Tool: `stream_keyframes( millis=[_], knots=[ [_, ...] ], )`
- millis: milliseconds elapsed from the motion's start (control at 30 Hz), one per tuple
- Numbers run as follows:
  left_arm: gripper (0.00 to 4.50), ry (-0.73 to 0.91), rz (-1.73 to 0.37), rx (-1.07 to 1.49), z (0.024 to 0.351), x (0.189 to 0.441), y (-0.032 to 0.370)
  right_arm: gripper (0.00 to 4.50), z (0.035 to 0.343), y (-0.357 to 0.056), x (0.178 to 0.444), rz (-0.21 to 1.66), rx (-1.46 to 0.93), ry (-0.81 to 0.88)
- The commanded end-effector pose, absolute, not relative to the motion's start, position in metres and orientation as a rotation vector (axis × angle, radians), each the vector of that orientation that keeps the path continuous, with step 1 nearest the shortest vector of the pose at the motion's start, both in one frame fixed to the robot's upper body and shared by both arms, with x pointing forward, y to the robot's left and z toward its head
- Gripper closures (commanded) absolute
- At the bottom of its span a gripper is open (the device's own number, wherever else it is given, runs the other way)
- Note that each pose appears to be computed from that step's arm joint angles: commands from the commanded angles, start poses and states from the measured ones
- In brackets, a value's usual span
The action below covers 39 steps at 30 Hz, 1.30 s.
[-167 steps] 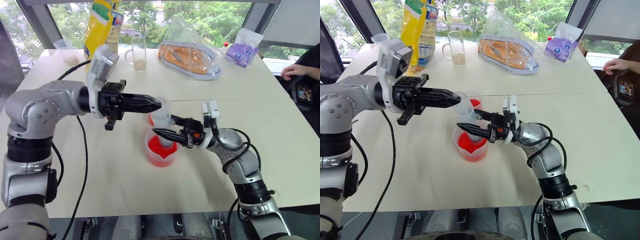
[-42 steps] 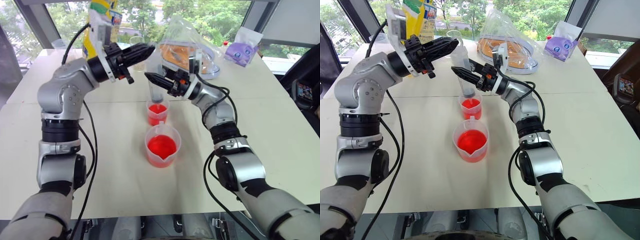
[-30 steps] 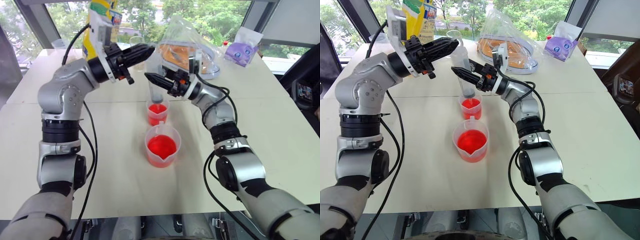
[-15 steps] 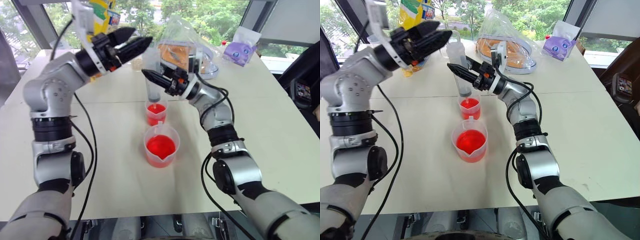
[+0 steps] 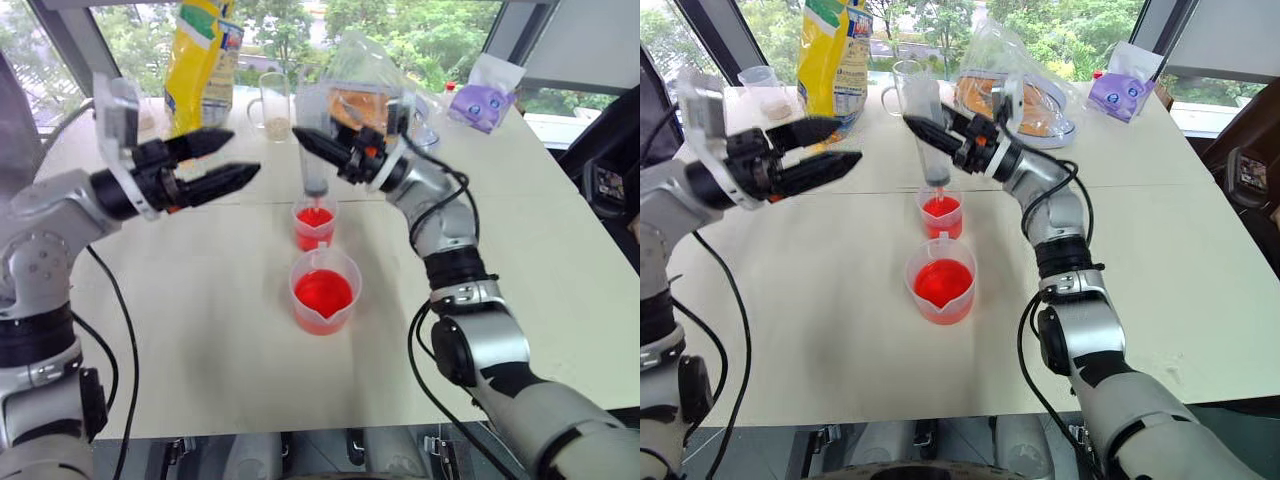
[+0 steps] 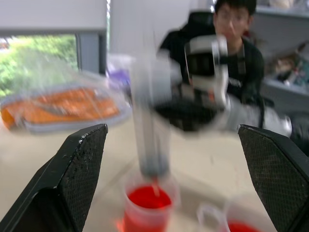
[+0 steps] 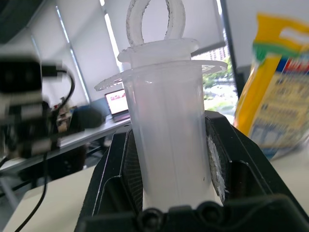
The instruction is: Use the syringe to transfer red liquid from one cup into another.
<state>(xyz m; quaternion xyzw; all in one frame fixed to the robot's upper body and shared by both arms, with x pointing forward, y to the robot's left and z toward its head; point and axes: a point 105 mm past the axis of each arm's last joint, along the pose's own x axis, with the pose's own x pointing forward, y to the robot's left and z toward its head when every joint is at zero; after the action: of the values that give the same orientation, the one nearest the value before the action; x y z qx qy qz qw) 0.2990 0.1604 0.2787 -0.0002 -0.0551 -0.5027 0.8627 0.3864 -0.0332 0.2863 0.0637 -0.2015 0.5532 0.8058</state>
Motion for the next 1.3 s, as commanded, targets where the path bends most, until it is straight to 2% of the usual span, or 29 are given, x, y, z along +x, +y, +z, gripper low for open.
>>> stream_keyframes(
  millis=[33,133,300,400,533,667,767,833,867,967,1067,1300],
  knots=[
    [0.07,-0.108,-1.105,0.069,0.273,0.288,0.154,3.09,0.321,-0.045,0.381,1.079,0.035,-0.422],
    [0.07,-0.083,-1.129,0.083,0.262,0.284,0.15,3.09,0.326,-0.065,0.378,0.985,0.06,-0.26],
    [0.07,-0.067,-1.169,0.074,0.252,0.28,0.145,3.09,0.301,-0.11,0.381,0.751,0.056,0.104],
    [0.07,-0.066,-1.192,0.066,0.249,0.279,0.141,3.09,0.26,-0.141,0.378,0.61,0.05,0.366],
    [0.07,-0.066,-1.214,0.061,0.248,0.277,0.137,3.09,0.206,-0.171,0.365,0.479,0.055,0.625],
    [0.07,-0.067,-1.221,0.059,0.247,0.276,0.135,3.09,0.161,-0.19,0.354,0.382,0.064,0.776],
    [0.07,-0.065,-1.223,0.062,0.247,0.275,0.135,3.09,0.147,-0.198,0.351,0.343,0.07,0.819],
    [0.0,-0.062,-1.222,0.064,0.247,0.274,0.135,2.05,0.141,-0.202,0.35,0.311,0.067,0.834],
    [0.0,-0.061,-1.222,0.064,0.247,0.274,0.135,1.75,0.139,-0.203,0.35,0.302,0.068,0.838],
    [0.0,-0.055,-1.224,0.064,0.246,0.273,0.136,0.18,0.142,-0.201,0.351,0.314,0.075,0.826],
    [0.0,-0.048,-1.227,0.064,0.246,0.271,0.138,0.09,0.16,-0.195,0.35,0.386,0.016,0.747],
    [0.0,-0.027,-1.236,0.078,0.246,0.265,0.142,0.09,0.234,-0.176,0.331,0.724,-0.204,0.414]
  ],
)
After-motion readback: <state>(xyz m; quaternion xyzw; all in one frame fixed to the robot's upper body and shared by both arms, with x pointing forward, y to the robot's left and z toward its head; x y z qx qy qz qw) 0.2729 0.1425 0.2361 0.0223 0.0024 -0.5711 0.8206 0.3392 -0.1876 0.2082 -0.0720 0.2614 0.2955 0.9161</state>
